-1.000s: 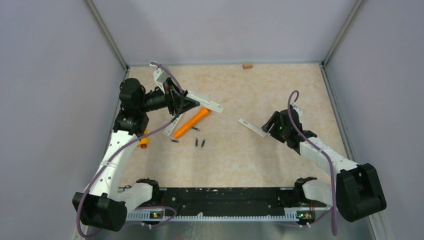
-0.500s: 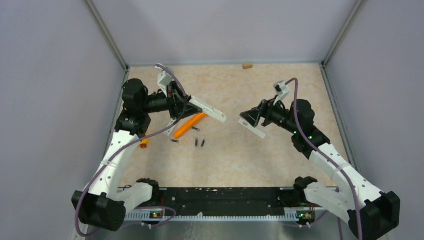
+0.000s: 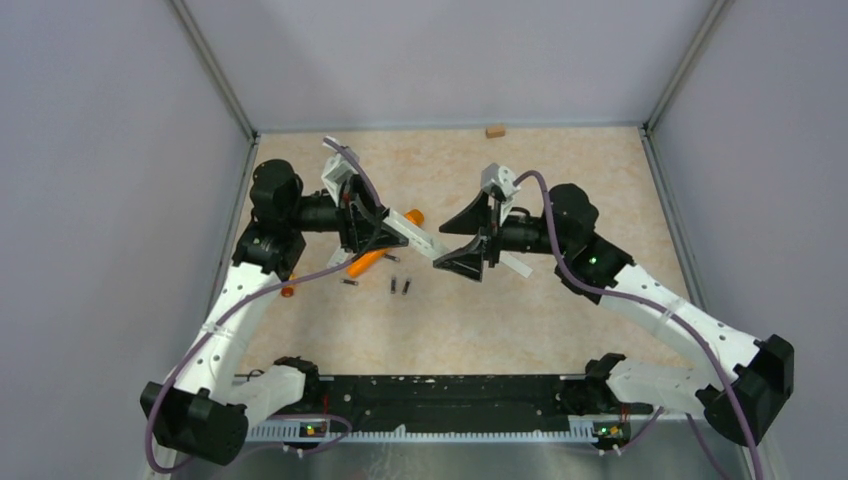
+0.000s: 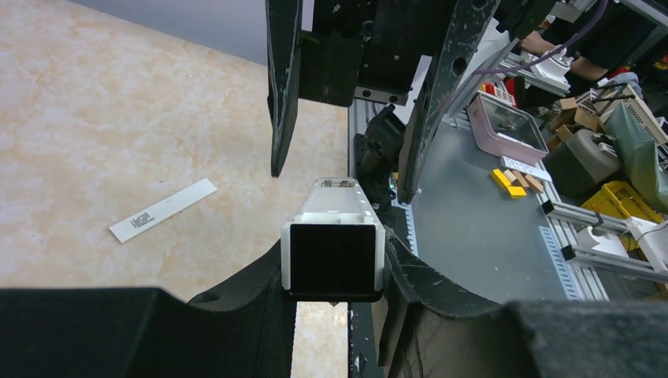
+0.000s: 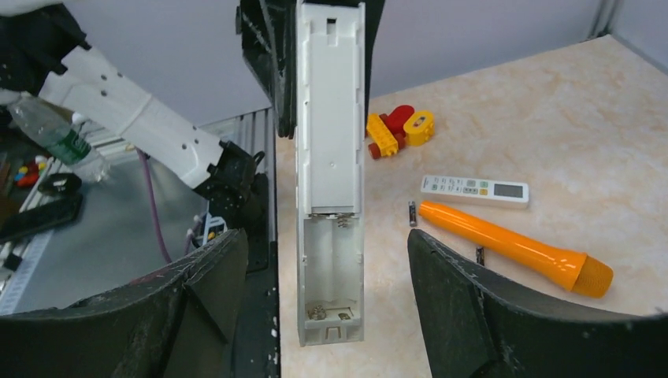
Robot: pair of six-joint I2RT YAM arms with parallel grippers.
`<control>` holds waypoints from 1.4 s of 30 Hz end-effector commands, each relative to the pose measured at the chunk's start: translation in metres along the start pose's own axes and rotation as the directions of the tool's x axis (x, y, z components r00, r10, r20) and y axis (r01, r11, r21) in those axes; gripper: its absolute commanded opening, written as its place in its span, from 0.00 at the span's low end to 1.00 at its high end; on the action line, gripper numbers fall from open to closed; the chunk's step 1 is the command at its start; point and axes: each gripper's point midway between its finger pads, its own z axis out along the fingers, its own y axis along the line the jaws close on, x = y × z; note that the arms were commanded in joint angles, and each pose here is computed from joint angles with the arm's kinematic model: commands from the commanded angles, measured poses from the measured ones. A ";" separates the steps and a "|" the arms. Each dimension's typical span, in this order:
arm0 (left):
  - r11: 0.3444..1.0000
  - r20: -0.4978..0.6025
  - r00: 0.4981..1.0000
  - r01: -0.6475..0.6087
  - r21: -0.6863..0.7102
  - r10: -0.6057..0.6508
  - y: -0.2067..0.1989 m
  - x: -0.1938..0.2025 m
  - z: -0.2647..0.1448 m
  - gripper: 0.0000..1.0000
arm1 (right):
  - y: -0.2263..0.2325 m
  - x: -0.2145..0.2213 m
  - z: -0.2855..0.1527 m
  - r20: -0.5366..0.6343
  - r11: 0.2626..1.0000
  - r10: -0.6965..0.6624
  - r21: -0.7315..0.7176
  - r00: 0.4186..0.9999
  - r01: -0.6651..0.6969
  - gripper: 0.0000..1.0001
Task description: Load the batteries into the remote control
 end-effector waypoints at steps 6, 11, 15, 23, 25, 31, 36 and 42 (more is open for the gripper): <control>0.989 -0.002 0.993 -0.118 0.088 0.118 -0.031 -0.008 -0.003 0.00 | 0.027 -0.012 0.014 -0.007 0.984 -0.099 -0.152 0.995 0.097 0.56; 0.986 -0.001 0.991 -0.134 0.099 0.135 -0.037 -0.009 -0.004 0.00 | 0.034 -0.014 0.015 -0.011 0.980 -0.076 -0.188 0.997 0.072 0.48; 0.986 0.004 0.990 -0.138 0.092 0.138 -0.037 -0.012 -0.004 0.00 | 0.038 -0.012 0.016 -0.032 0.977 -0.066 -0.207 0.997 0.058 0.40; 0.994 0.044 0.993 -0.113 -0.002 0.113 -0.024 -0.025 -0.002 0.20 | 0.033 -0.018 0.017 -0.020 0.985 -0.072 -0.161 0.997 0.068 0.01; 0.994 0.053 0.993 -0.106 -0.040 0.108 -0.018 -0.026 -0.002 0.54 | 0.027 -0.021 0.016 -0.008 0.992 -0.071 -0.108 0.997 0.070 0.00; 0.954 0.084 0.993 -0.056 -0.294 0.084 0.023 -0.026 -0.010 0.99 | -0.016 -0.010 0.008 -0.030 0.987 -0.038 0.155 0.999 0.043 0.00; 0.754 0.153 0.987 0.062 -0.654 0.051 0.088 -0.025 -0.045 0.99 | -0.082 0.048 -0.021 -0.159 0.847 0.050 0.530 0.986 0.043 0.00; 0.546 0.229 0.973 0.196 -0.815 -0.008 0.128 -0.005 -0.077 0.99 | -0.111 0.126 -0.048 -0.258 0.693 0.222 0.720 0.940 0.035 0.00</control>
